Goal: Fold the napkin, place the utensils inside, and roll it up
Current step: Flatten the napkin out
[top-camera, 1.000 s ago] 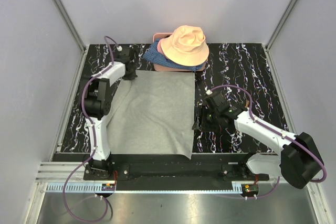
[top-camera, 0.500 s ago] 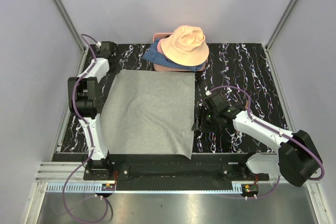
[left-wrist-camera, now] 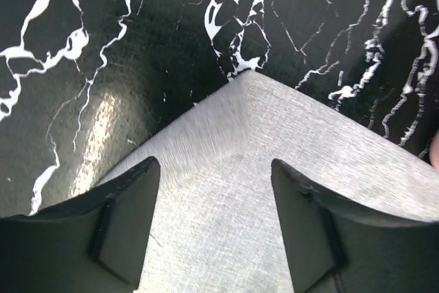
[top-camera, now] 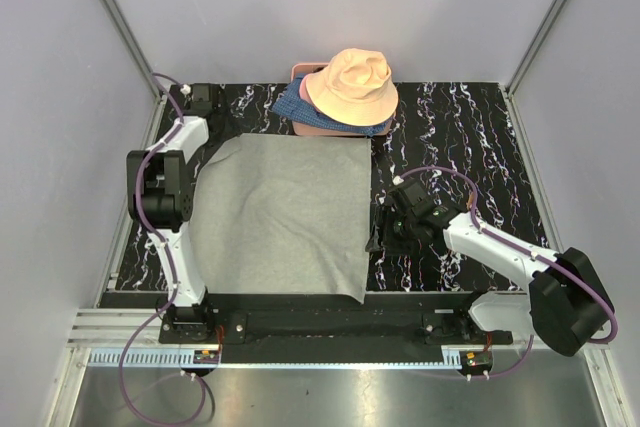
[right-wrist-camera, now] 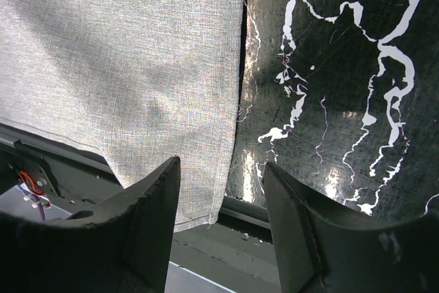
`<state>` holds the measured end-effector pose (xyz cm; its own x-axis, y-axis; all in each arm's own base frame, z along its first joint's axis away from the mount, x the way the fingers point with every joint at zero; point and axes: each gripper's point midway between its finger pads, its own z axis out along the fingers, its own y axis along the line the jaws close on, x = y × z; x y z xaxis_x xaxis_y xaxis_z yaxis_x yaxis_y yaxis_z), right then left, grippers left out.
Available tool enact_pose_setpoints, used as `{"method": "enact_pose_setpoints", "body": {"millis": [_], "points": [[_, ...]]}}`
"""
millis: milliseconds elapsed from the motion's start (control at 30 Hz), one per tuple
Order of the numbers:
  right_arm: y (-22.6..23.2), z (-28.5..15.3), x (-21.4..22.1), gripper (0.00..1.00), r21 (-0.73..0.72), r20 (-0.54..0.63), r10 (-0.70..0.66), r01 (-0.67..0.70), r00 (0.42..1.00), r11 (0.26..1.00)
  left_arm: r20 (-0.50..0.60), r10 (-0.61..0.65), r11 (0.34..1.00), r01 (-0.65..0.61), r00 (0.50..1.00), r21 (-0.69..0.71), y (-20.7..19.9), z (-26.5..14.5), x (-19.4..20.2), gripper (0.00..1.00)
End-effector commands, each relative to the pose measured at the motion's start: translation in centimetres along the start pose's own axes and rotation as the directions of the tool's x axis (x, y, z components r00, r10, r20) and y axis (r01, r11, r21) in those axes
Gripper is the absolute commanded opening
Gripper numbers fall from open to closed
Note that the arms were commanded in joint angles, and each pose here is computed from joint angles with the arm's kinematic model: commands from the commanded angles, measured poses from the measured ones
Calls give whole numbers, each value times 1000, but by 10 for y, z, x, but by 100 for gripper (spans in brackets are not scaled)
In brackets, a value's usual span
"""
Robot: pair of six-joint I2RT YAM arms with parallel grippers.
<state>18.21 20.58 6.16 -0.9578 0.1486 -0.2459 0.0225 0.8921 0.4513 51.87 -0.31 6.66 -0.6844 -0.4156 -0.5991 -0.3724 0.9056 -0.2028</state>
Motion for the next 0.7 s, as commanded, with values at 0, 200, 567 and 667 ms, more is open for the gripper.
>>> {"method": "enact_pose_setpoints", "body": {"millis": [0,200,567,667], "points": [[8,-3,-6,61,-41,25,7,-6,1000,999,164,-74,993,57,984,108,-22,-35,-45,72],[6,-1,-5,61,-40,26,9,-8,1000,999,175,-69,971,26,982,239,-45,-45,-40,80],[9,-4,-5,63,-62,40,24,-22,999,998,-18,-75,951,77,997,299,-63,-5,13,81],[8,-5,-3,63,-64,39,30,-28,999,998,-34,-85,965,91,996,248,-53,3,18,82]]}}
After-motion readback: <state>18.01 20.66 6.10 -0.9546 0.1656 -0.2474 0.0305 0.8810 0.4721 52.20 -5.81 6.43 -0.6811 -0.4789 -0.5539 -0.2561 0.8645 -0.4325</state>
